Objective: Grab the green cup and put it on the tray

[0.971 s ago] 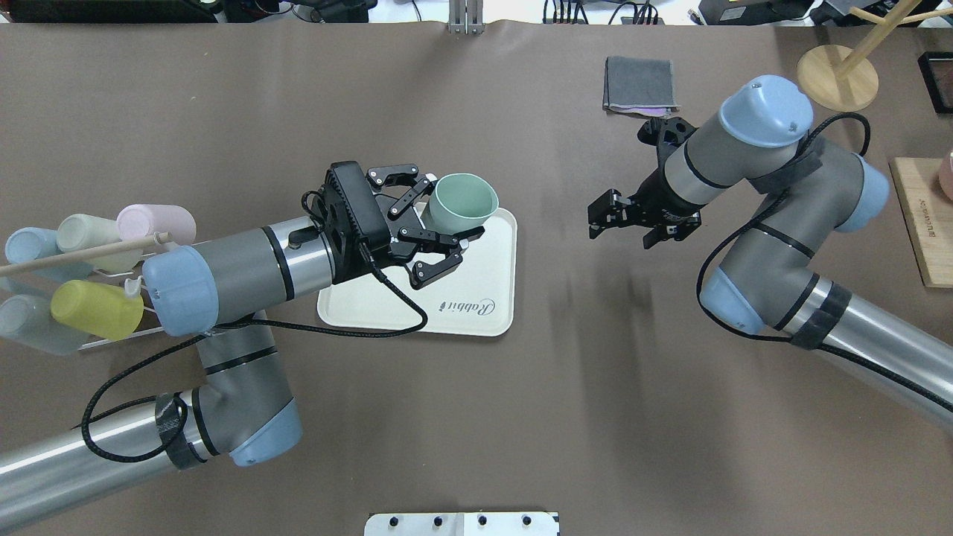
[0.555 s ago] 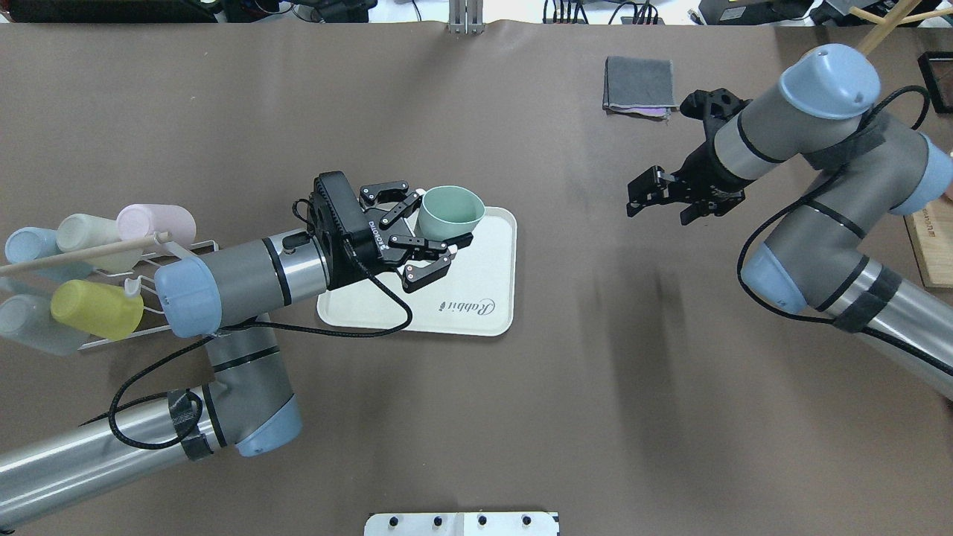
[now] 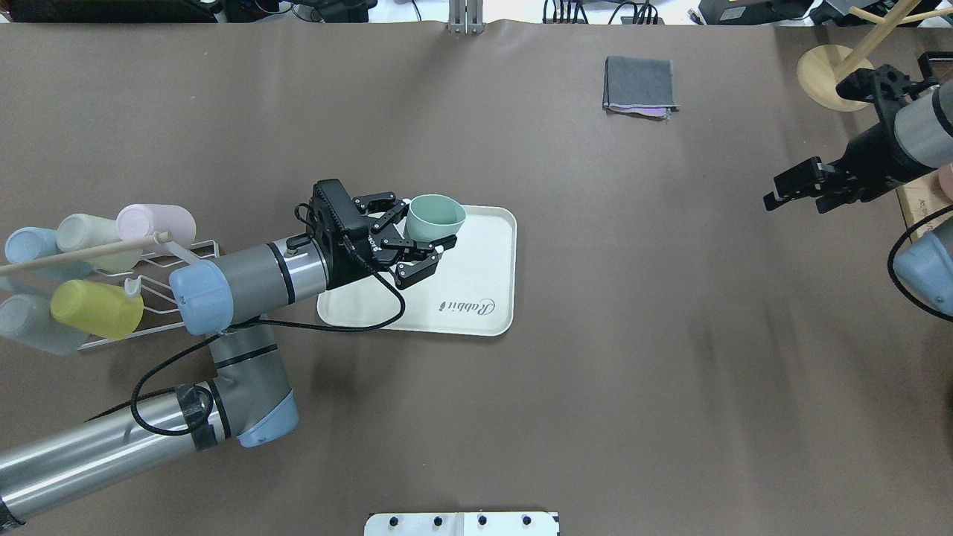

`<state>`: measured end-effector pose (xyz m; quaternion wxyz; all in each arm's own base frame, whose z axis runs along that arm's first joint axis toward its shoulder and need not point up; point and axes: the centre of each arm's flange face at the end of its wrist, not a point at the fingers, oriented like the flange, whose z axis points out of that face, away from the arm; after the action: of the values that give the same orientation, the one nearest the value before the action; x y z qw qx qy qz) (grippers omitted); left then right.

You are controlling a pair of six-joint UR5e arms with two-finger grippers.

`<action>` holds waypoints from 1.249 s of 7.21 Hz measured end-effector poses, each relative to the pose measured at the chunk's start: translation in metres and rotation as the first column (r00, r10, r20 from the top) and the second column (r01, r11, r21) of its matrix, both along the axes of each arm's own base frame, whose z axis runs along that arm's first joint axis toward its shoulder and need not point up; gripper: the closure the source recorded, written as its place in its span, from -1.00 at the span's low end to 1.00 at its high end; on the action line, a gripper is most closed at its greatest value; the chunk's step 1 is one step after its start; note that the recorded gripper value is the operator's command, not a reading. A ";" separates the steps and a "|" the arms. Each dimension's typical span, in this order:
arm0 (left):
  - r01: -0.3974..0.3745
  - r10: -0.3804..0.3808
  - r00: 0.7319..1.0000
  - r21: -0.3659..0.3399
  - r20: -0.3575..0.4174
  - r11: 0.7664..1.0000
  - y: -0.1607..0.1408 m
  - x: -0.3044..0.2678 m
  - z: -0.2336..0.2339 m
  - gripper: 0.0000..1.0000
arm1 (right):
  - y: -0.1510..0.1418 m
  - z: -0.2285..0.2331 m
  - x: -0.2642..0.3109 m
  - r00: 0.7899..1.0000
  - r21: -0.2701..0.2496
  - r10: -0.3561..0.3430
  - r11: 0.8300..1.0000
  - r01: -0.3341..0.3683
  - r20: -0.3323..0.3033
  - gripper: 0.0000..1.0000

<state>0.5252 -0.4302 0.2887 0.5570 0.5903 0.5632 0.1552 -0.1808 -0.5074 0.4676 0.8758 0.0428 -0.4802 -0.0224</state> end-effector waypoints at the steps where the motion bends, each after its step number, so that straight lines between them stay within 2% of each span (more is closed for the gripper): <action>1: -0.001 0.001 1.000 -0.024 0.010 1.000 -0.002 0.004 0.006 0.93 | 0.006 0.023 0.025 1.000 0.003 0.011 1.000 -0.011 -0.027 -0.98; 3: -0.012 0.014 1.000 -0.073 0.022 0.997 -0.008 0.018 0.011 0.93 | 0.022 0.076 0.077 0.992 0.011 0.031 1.000 -0.029 -0.124 -0.99; 5: -0.011 0.014 0.999 -0.082 0.030 0.997 -0.013 0.029 0.010 0.92 | 0.040 0.117 0.128 0.975 -0.024 0.052 0.998 -0.059 -0.214 -0.98; 7: 0.023 -0.018 0.998 -0.077 0.067 0.997 -0.018 0.035 0.022 0.88 | 0.063 0.149 0.164 0.966 -0.090 0.057 0.993 -0.082 -0.252 -0.98; 9: 0.057 -0.050 0.995 -0.075 0.089 0.996 -0.021 0.040 0.031 0.88 | 0.071 0.152 0.191 0.965 -0.170 0.051 0.981 -0.097 -0.257 -0.97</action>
<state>0.5655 -0.4516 0.3193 0.6075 0.5758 0.5280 0.1439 0.0104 -0.4366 0.6194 0.9300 -0.0225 -0.3636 0.0489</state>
